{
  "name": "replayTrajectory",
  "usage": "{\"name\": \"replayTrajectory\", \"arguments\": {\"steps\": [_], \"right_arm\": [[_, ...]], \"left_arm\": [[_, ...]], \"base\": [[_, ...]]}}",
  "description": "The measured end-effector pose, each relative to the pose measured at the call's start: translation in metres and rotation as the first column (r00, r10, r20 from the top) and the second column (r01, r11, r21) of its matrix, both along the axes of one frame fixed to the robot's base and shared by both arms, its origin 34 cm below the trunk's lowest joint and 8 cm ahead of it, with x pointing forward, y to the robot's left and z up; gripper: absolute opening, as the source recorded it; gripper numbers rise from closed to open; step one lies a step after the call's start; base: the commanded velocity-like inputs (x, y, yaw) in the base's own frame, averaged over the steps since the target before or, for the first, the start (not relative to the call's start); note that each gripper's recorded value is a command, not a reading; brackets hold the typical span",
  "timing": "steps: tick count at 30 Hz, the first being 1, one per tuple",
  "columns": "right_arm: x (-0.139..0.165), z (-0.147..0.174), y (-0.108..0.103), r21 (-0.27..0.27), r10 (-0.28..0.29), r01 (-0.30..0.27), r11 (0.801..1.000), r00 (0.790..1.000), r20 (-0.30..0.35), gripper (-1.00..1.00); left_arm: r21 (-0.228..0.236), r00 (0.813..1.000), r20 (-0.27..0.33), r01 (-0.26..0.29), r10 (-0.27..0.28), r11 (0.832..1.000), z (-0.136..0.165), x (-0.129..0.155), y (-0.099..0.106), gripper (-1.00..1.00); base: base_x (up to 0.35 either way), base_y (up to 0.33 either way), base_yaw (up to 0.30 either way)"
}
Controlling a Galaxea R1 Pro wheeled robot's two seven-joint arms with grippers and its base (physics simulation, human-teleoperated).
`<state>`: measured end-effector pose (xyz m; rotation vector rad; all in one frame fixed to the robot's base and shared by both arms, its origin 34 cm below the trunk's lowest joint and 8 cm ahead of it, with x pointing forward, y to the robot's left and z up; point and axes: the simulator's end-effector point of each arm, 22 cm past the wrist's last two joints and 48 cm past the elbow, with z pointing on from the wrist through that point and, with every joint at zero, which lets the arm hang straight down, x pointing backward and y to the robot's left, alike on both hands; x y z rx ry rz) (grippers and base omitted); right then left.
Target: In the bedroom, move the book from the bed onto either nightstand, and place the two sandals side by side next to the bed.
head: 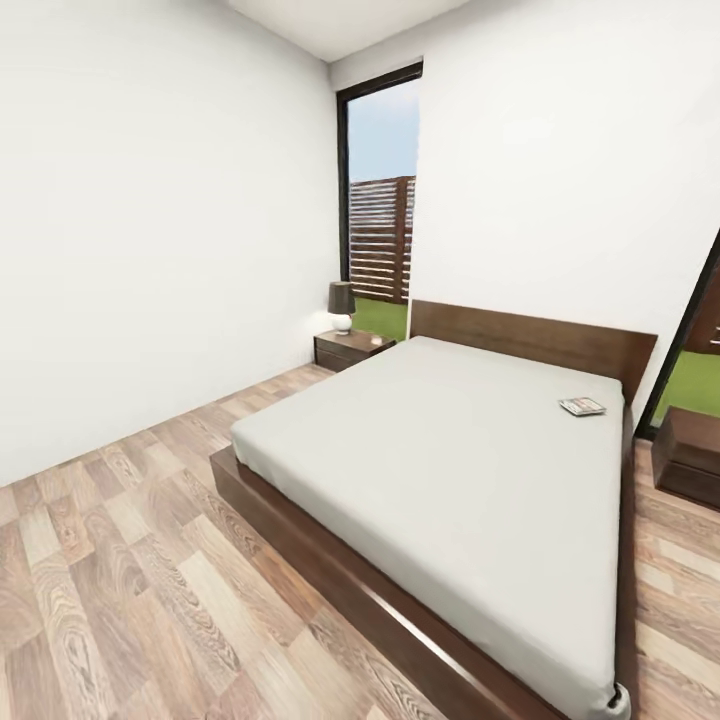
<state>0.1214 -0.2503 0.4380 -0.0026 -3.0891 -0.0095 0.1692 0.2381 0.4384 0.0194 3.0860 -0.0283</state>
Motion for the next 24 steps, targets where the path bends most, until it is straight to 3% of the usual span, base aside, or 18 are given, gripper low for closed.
{"name": "replayTrajectory", "arguments": {"steps": [4,9,11,16,17,20,24], "right_arm": [[0.016,-0.001,-0.001,-0.001,0.001,-0.001,1.0,0.999,0.033,1.0],[0.103,0.006,-0.001,-0.003,0.001,0.0,1.0,0.977,0.214,1.0],[0.142,0.014,-0.003,-0.005,0.001,0.0,1.0,0.956,0.295,1.0],[0.196,0.032,-0.005,-0.007,-0.001,0.004,1.0,0.914,0.406,1.0],[0.218,0.04,-0.005,-0.006,-0.001,0.004,1.0,0.893,0.449,1.0],[0.24,0.051,-0.007,-0.006,-0.005,0.009,1.0,0.869,0.495,1.0],[0.244,0.053,-0.011,-0.006,-0.024,0.031,1.0,0.864,0.503,1.0]], "left_arm": [[-0.001,0.993,0.115,-0.002,0.002,1.0,0.006,0.055,-0.001,1.0],[-0.005,0.962,0.271,-0.005,0.006,1.0,0.025,0.13,-0.003,1.0],[-0.006,0.936,0.353,-0.006,0.008,1.0,0.041,0.168,-0.003,1.0],[-0.018,0.869,0.495,-0.01,0.018,1.0,0.077,0.235,-0.009,1.0],[-0.025,0.841,0.54,-0.012,0.024,1.0,0.092,0.256,-0.013,1.0],[-0.039,0.813,0.582,-0.013,0.033,0.999,0.106,0.276,-0.021,1.0],[-0.042,0.806,0.59,-0.013,0.035,0.999,0.11,0.279,-0.023,1.0]], "base": [[0.0,0.0,0.294],[0.0,0.0,0.294],[0.0,0.0,0.293],[0.0,0.0,0.291],[0.0,0.0,0.291],[0.0,0.0,0.291],[0.0,0.0,0.291]]}}
